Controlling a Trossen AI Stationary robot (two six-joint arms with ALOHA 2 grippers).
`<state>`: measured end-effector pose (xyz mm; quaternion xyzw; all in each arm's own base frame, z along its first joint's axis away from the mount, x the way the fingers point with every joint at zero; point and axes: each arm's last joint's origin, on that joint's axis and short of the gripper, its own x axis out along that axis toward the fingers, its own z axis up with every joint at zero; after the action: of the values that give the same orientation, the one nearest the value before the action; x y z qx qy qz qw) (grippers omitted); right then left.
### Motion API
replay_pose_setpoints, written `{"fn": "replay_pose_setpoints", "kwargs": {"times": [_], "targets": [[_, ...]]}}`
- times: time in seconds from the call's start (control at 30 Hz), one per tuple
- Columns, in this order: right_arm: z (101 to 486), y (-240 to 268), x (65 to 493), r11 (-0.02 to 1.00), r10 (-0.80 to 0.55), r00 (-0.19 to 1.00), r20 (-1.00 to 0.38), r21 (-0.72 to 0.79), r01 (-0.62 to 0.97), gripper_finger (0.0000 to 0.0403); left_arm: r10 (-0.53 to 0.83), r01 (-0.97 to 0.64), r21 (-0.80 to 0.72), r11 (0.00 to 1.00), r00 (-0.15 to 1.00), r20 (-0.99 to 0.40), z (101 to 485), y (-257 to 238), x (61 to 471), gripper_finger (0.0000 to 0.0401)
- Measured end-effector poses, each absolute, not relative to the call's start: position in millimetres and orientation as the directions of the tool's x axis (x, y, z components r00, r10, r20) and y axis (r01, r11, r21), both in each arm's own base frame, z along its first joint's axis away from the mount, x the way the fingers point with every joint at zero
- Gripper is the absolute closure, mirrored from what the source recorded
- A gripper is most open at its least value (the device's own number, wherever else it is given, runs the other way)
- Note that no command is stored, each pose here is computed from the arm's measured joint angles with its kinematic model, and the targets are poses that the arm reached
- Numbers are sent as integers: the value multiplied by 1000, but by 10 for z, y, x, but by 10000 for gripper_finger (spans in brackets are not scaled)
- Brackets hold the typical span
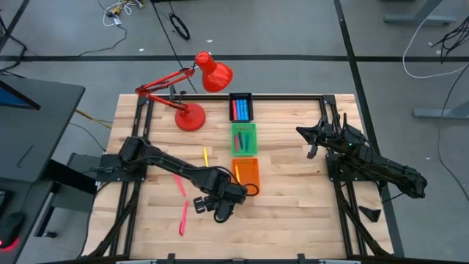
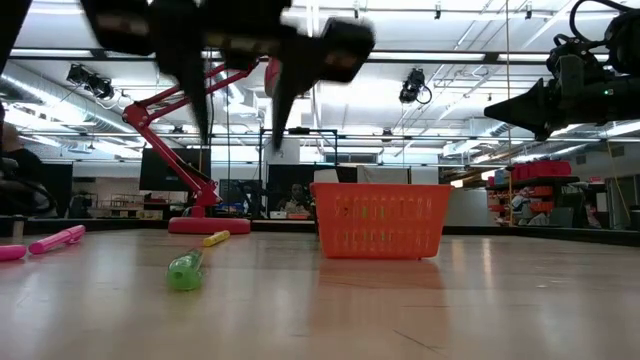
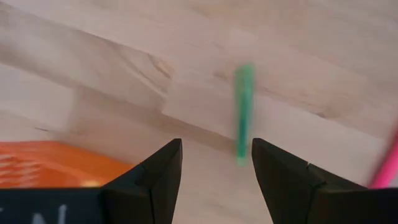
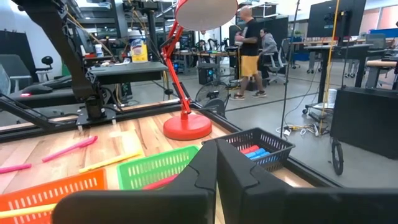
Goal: Pick & Place Markers
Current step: Put the green marker into the green bin
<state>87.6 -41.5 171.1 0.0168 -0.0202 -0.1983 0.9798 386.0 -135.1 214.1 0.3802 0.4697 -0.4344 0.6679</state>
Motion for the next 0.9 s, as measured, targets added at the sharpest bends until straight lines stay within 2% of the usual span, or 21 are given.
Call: {"fn": "replay_pose_setpoints", "kwargs": {"times": [0.23, 0.47, 0.9], "targets": [[1711, -416, 875, 921, -390, 920, 33, 41, 388, 392, -205, 945, 61, 322, 132, -970, 1904, -1356, 3771, 199], [1711, -415, 875, 921, -389, 920, 33, 41, 388, 392, -225, 943, 83, 321, 161, -961, 1773, -1357, 3766, 199], [1710, -415, 876, 921, -389, 920, 33, 41, 388, 392, -282, 951, 52, 305, 142, -949, 1483, -1386, 3717, 199]]}}
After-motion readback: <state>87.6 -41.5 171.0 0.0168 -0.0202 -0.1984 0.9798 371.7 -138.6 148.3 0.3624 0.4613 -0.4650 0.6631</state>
